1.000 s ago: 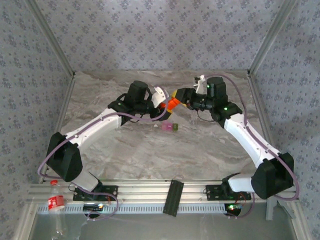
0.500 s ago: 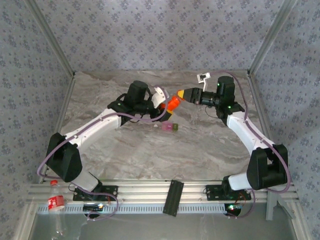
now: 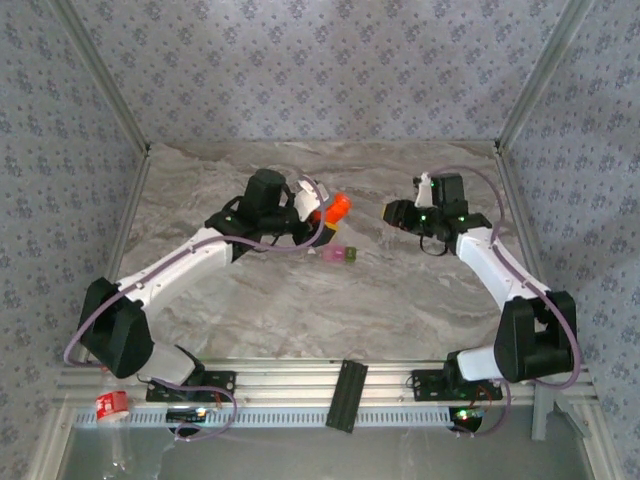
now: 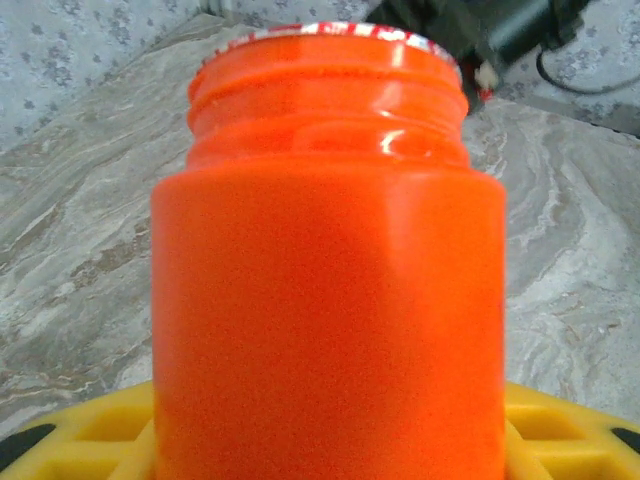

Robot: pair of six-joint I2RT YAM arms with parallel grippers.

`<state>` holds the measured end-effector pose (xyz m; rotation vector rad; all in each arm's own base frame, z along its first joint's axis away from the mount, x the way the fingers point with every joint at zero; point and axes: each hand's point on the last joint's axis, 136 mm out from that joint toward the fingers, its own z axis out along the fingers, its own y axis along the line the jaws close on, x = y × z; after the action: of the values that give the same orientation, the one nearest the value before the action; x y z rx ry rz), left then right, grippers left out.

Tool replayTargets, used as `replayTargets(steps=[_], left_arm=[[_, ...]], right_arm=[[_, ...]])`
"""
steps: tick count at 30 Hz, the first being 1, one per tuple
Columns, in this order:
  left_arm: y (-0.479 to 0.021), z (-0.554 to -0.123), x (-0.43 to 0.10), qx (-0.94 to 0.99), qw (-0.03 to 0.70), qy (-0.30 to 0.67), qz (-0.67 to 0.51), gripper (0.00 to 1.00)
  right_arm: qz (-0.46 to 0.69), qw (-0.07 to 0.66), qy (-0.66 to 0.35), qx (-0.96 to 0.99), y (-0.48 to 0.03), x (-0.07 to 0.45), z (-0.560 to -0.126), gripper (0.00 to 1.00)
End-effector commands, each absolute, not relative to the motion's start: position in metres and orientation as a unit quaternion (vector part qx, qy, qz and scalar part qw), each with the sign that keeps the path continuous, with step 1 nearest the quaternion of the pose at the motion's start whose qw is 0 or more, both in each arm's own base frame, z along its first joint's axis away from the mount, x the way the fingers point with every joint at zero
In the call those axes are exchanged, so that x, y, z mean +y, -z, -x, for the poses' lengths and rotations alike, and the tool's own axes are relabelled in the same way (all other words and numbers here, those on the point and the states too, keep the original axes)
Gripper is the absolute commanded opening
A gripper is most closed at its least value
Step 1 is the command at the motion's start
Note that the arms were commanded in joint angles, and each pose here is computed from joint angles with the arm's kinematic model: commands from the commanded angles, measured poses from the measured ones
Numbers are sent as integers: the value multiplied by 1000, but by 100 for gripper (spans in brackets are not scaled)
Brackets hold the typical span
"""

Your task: Sort the pills into containers

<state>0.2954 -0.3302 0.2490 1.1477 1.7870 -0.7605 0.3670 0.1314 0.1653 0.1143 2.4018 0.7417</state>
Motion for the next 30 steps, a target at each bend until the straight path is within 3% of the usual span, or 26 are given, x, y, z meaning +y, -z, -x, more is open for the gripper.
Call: replayTargets(steps=[1, 13, 17, 24, 30], left_arm=[[-275, -299, -325, 701, 469, 303, -445, 0], [-277, -297, -318, 707, 475, 297, -432, 0], [-278, -297, -317, 708, 476, 294, -431, 0], [-277, -296, -316, 711, 474, 295, -428, 0], [-273, -294, -311, 718, 469, 288, -426, 0]], right_arm=[[-70, 268, -140, 951, -110, 96, -351, 26], [-95, 232, -14, 968, -39, 87, -334, 27], [-96, 218, -11, 971, -27, 92, -330, 37], [-104, 200, -39, 974, -20, 102, -326, 63], [-105, 218, -71, 968, -48, 109, -331, 72]])
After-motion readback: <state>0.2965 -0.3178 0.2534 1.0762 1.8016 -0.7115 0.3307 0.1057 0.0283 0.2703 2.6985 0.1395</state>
